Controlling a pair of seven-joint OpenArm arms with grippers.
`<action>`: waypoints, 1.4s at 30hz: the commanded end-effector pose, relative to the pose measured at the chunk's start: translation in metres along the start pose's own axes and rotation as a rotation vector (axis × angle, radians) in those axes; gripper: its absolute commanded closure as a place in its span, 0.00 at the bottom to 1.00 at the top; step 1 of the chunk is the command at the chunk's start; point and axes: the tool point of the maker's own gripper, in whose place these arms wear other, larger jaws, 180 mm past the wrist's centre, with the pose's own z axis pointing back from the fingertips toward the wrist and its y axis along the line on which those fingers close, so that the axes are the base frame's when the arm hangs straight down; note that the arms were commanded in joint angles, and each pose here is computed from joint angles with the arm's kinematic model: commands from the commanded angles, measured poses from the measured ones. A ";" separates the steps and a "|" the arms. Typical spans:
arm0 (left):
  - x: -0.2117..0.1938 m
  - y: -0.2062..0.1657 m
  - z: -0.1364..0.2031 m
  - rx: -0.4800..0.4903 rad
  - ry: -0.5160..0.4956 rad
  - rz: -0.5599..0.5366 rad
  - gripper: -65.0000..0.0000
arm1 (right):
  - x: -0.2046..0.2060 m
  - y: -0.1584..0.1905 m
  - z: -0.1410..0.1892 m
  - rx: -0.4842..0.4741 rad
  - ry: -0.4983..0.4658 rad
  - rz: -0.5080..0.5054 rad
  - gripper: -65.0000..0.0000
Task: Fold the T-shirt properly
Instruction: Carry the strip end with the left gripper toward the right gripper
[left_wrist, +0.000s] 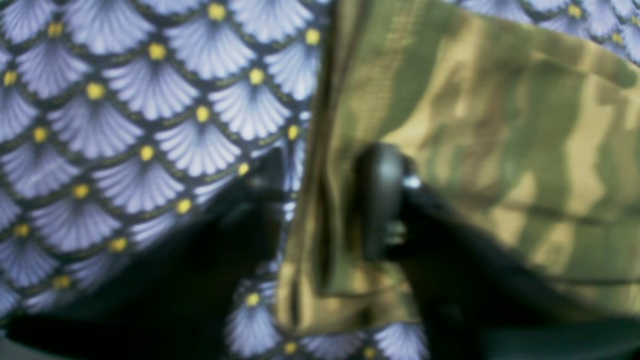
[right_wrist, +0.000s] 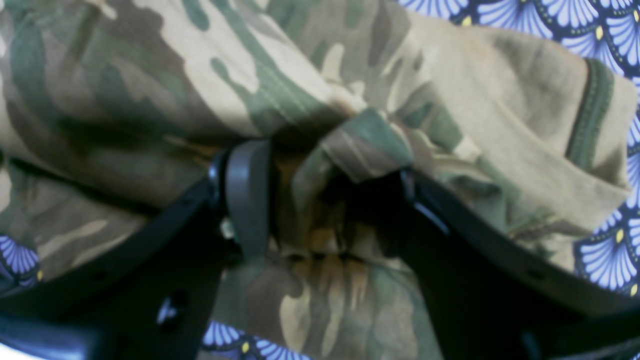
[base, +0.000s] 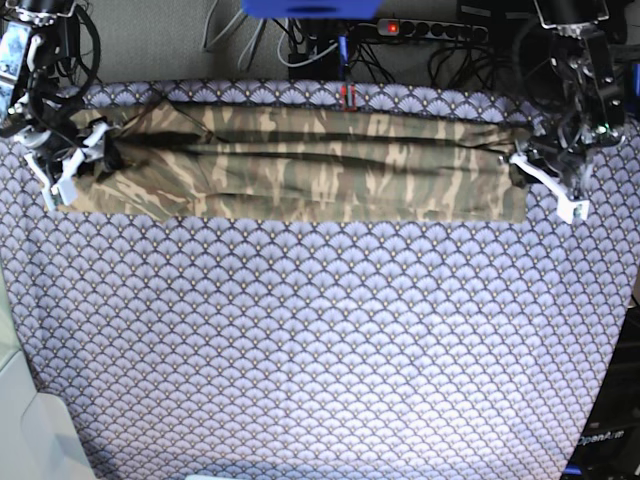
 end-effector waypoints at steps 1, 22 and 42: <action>-0.019 0.009 0.000 0.043 0.095 -0.016 0.86 | 0.012 -0.007 0.005 -0.015 -0.032 0.013 0.50; 0.051 -0.066 0.048 -0.054 -0.109 -0.146 1.00 | 0.010 -0.007 0.004 -0.014 -0.028 0.009 0.50; 0.019 -0.213 0.049 -0.346 0.043 -0.347 1.00 | 0.011 -0.007 0.004 -0.014 -0.029 0.009 0.50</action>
